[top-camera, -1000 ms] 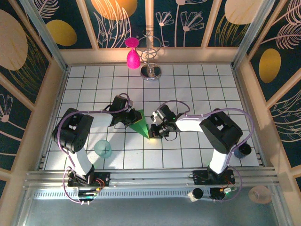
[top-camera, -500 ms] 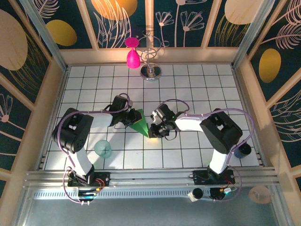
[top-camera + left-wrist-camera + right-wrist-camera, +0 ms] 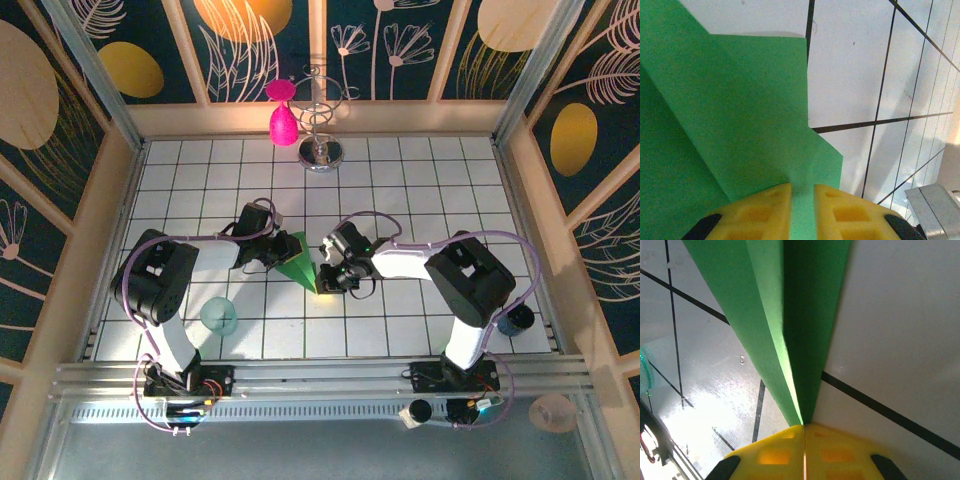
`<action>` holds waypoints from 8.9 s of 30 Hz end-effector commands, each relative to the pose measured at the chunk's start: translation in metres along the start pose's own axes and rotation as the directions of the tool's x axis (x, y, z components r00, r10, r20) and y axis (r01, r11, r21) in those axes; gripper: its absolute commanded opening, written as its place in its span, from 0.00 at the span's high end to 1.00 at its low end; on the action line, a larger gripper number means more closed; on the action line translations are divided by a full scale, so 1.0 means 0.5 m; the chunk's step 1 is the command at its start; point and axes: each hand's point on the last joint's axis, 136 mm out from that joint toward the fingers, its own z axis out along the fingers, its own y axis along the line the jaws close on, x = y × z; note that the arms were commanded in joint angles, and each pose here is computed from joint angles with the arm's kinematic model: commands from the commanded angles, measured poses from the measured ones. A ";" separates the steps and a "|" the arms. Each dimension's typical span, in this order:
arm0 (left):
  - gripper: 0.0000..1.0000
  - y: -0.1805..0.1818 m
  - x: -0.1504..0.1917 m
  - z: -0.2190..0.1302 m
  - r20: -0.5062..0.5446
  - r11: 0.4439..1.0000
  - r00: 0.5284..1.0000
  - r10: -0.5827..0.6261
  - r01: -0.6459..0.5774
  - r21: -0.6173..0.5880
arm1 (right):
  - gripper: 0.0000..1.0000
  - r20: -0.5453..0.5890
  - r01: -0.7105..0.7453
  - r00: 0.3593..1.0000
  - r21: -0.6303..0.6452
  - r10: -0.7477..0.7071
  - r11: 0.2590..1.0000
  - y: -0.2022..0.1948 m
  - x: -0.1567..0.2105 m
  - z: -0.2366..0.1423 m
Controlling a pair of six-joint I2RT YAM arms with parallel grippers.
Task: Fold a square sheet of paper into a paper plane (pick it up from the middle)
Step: Fourth fold the wing at the center of the table.
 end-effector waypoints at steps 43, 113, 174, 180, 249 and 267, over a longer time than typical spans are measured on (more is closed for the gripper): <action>0.80 0.009 0.000 0.010 -0.012 1.000 1.000 -0.011 0.011 -0.012 | 0.85 0.079 0.016 0.997 -0.107 -0.008 0.994 0.063 -0.036 -0.013; 0.79 -0.002 0.007 -0.002 -0.030 1.000 1.000 0.004 -0.004 0.000 | 0.85 -0.055 -0.023 0.998 -0.074 0.019 0.997 0.019 0.047 0.029; 0.80 -0.006 -0.004 0.016 -0.039 1.000 0.999 0.010 -0.010 0.001 | 0.86 0.068 -0.135 0.988 -0.091 0.141 0.987 0.030 -0.002 0.008; 0.80 -0.004 -0.004 0.019 -0.045 1.000 0.999 0.015 -0.015 -0.001 | 0.88 0.038 -0.167 0.985 -0.044 0.169 0.985 0.000 0.015 0.028; 0.80 -0.030 -0.054 -0.036 0.058 0.995 0.994 0.090 -0.092 0.040 | 0.94 0.080 -0.187 0.980 0.065 0.181 0.980 -0.061 -0.067 0.062; 0.81 0.020 0.027 0.024 -0.063 0.993 0.992 0.106 -0.108 -0.038 | 0.94 0.041 -0.211 0.977 0.128 0.207 0.969 -0.093 -0.040 0.079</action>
